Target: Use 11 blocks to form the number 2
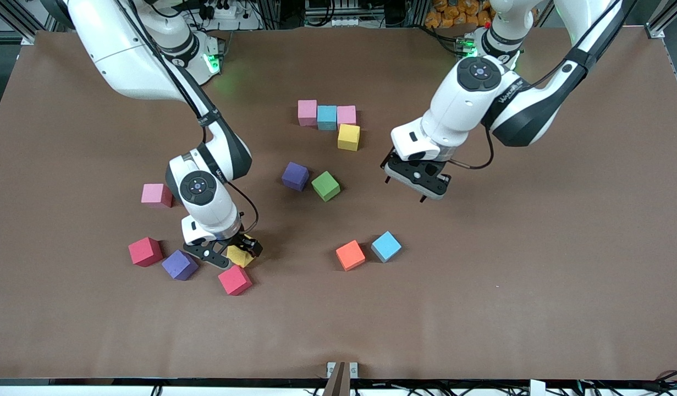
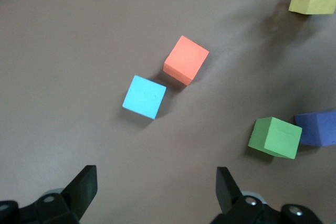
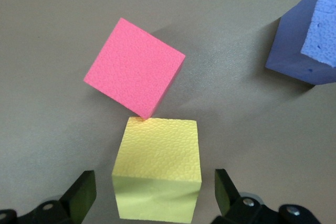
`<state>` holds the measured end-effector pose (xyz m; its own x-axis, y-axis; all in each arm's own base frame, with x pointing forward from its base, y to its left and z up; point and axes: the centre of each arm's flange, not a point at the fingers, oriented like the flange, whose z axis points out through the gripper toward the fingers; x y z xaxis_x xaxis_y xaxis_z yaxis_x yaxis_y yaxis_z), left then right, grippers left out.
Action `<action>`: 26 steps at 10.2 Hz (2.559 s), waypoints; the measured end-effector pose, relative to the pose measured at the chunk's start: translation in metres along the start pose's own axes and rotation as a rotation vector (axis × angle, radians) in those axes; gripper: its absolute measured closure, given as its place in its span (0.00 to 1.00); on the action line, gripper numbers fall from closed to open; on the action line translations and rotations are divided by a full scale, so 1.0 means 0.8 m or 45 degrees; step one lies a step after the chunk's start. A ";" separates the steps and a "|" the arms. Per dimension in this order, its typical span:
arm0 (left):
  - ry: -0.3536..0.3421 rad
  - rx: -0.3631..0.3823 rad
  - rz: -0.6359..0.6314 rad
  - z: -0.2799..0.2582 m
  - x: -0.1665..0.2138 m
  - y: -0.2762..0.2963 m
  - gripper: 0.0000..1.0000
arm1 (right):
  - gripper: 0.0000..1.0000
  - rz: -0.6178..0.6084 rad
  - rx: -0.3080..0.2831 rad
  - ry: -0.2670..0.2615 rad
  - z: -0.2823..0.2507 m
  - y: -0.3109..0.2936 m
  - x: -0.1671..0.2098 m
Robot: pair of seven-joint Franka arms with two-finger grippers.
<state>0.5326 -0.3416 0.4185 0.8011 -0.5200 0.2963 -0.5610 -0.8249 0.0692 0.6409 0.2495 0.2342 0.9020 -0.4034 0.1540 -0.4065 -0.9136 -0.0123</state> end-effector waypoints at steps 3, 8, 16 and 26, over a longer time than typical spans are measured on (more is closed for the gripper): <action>0.054 -0.011 0.161 0.019 0.004 -0.026 0.00 | 0.00 -0.006 -0.016 -0.014 0.013 0.002 -0.005; 0.104 -0.020 0.165 0.033 0.009 -0.023 0.00 | 0.00 -0.027 -0.030 -0.027 0.018 -0.005 -0.016; 0.139 0.093 0.139 0.153 -0.007 -0.065 0.00 | 0.41 -0.172 -0.081 0.026 0.015 -0.022 -0.042; 0.327 0.014 0.127 0.251 -0.013 -0.058 0.00 | 0.48 -0.628 -0.024 -0.316 -0.134 -0.171 -0.336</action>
<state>0.5926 -0.3425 0.2207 0.6619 -0.5267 0.5333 -0.6310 -0.7756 0.0172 0.4385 0.4883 0.3006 0.9924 0.0701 -0.1007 0.0725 -0.9972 0.0202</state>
